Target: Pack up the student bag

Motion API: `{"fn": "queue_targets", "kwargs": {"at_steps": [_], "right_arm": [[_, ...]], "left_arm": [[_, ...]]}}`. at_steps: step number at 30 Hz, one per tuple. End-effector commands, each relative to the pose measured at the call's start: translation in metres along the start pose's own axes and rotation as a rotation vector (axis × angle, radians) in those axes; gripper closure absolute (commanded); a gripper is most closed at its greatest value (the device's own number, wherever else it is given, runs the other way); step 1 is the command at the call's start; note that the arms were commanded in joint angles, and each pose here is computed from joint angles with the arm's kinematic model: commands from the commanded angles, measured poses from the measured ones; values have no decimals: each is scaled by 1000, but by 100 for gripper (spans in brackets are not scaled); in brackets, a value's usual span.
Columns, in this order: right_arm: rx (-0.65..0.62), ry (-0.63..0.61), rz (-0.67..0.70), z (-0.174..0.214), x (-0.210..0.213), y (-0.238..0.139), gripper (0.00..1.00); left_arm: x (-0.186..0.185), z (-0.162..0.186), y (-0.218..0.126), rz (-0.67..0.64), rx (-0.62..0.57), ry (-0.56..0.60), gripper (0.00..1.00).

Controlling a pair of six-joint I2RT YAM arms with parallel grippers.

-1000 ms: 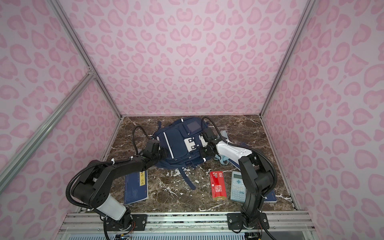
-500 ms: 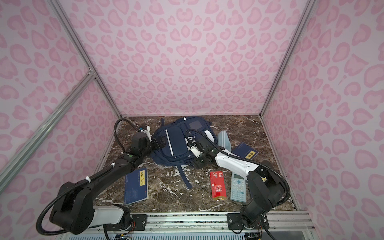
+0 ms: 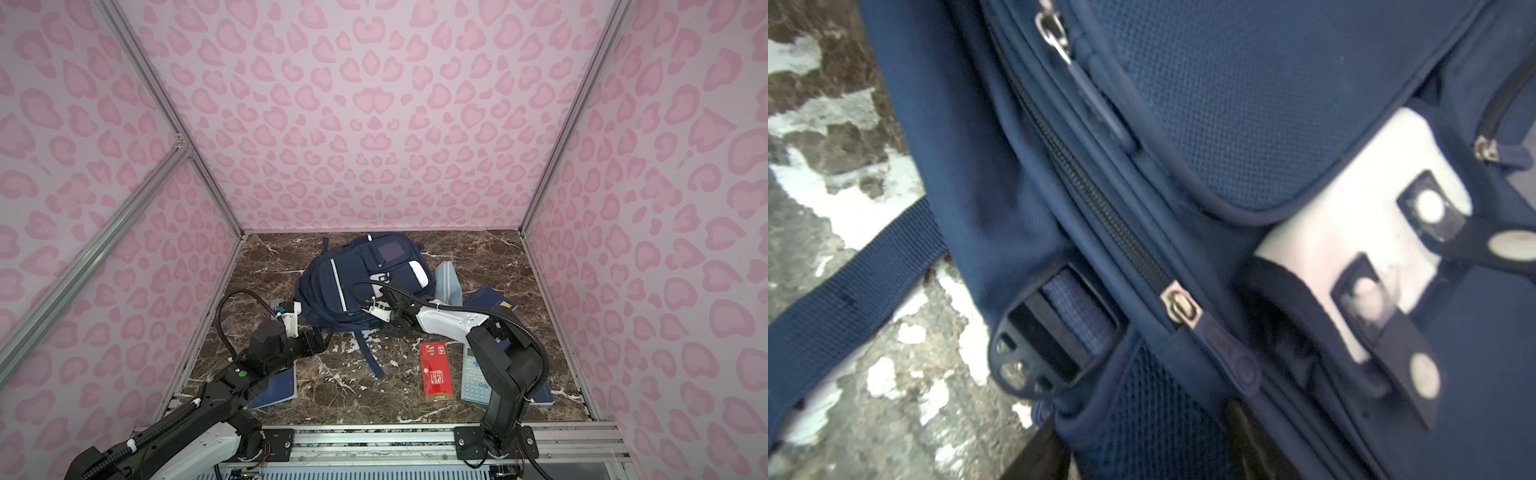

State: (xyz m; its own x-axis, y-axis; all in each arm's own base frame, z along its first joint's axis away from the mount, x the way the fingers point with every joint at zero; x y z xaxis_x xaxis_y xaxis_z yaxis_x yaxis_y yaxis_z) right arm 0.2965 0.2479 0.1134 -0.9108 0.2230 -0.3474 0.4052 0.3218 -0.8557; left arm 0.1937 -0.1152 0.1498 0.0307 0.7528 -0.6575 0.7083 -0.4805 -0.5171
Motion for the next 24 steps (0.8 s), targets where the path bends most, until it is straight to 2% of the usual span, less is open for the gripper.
{"fn": "queue_targets", "kwargs": {"at_steps": [1, 3, 6, 10, 12, 16, 19, 24], "right_arm": [[-19, -51, -51, -7, 5, 10, 39], [19, -79, -60, -7, 9, 18, 43], [41, -87, -95, -10, 10, 23, 56], [15, -61, -145, -19, 11, 20, 92], [-19, -46, -165, -26, 12, 13, 100], [-115, 3, -206, -43, 10, -3, 100], [-151, 44, -243, -52, 8, -10, 100], [-196, 69, -299, -59, 10, -16, 100]], "left_arm": [[5, 4, -1, 6, -22, -35, 11], [7, 6, 0, 9, -16, -36, 13], [6, 7, 1, 15, -7, -31, 15], [-3, 7, 8, 64, -4, 6, 23], [-6, 10, 14, 78, -18, 40, 27], [-26, 19, 26, 106, -46, 119, 30], [-49, 26, 37, 99, -87, 224, 33], [-62, 33, 56, 106, -146, 303, 45]]}}
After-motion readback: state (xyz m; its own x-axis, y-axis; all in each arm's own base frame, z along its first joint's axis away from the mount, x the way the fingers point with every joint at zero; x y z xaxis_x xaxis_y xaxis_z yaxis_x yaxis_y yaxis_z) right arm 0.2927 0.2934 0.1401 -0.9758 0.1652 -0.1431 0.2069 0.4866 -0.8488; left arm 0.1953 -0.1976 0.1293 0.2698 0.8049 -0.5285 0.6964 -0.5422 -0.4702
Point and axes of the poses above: each gripper's point midway between its finger pads, its own y axis out along the fingers, its own x axis along the line the jaws close on, z = x × y, the point moved 8 cm from there along -y, back along the fingers, and after that the axes turned 8 degrees about -y, right-handed, at the moved point
